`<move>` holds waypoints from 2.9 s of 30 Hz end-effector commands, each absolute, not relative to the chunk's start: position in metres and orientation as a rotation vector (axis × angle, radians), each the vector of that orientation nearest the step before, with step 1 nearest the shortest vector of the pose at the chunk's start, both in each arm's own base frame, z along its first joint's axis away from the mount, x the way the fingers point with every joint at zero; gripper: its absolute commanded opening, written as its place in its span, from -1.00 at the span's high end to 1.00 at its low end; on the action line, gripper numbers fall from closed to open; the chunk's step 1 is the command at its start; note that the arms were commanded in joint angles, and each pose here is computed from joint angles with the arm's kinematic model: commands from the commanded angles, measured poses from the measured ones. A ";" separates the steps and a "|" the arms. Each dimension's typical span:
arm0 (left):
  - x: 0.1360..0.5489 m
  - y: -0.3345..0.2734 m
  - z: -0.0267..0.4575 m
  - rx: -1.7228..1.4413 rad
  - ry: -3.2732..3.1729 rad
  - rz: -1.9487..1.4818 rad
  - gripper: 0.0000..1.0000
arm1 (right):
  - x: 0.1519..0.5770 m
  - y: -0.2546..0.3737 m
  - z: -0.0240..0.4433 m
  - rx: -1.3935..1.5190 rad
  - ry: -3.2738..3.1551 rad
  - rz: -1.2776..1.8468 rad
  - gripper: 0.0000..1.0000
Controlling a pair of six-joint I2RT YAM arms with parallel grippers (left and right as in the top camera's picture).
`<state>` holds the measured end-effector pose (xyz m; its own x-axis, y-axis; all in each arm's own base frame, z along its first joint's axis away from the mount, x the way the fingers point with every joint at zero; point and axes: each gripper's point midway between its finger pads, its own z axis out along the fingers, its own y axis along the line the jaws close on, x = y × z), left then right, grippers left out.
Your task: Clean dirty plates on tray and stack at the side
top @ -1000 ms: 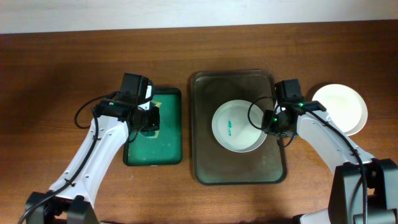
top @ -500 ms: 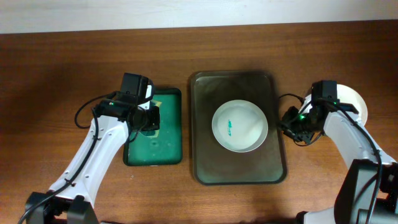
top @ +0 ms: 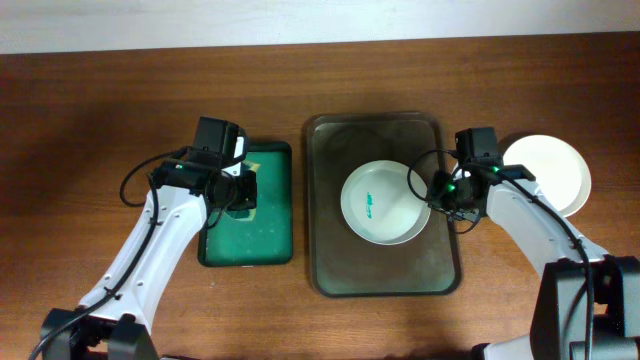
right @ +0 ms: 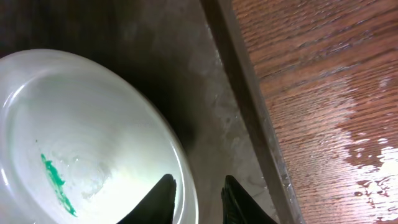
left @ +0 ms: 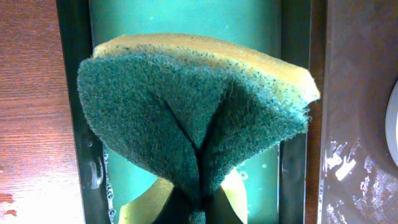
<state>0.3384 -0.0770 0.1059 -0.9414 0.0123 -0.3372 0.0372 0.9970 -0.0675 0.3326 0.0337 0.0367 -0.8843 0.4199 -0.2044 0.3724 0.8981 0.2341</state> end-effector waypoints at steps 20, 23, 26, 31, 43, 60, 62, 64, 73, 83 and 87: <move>0.339 -0.081 0.113 0.053 2.769 -0.109 1.00 | 0.317 0.047 0.012 0.482 2.846 0.343 0.68; 0.339 -0.081 0.113 0.053 2.769 -0.109 1.00 | 0.316 0.056 0.011 0.438 2.853 0.343 0.70; 0.339 -0.081 0.113 0.053 2.770 -0.109 1.00 | 0.313 0.058 0.010 0.431 2.864 0.338 0.92; 0.339 -0.081 0.113 0.053 2.769 -0.108 1.00 | 0.303 0.059 0.008 0.436 2.904 0.338 0.92; 0.339 -0.081 0.113 0.053 2.768 -0.109 1.00 | 0.303 0.088 0.033 0.193 2.945 0.505 0.24; 0.339 -0.081 0.113 0.053 2.768 -0.109 1.00 | 0.324 0.057 0.020 0.221 2.897 0.228 0.21; 0.339 -0.081 0.113 0.053 2.768 -0.109 1.00 | 0.328 0.060 0.015 0.217 2.895 0.251 0.35; 0.339 -0.081 0.113 0.053 2.768 -0.109 1.00 | 0.328 0.060 0.014 0.218 2.895 0.250 0.68; 0.339 -0.081 0.113 0.053 2.768 -0.109 1.00 | 0.318 0.075 0.015 0.221 2.935 0.380 0.92; 0.349 -0.079 0.147 0.069 2.736 -0.081 1.00 | 0.305 0.081 0.015 0.225 2.985 0.435 0.92; 0.353 -0.080 0.169 0.115 2.784 -0.059 1.00 | 0.305 0.081 0.015 0.226 2.985 0.435 0.92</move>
<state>0.3395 -0.0780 0.1501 -0.9430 0.0375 -0.3306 0.0558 0.9974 -0.0460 0.3049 0.0776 0.0156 -0.9809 0.1663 -0.1012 0.1314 0.9491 0.2862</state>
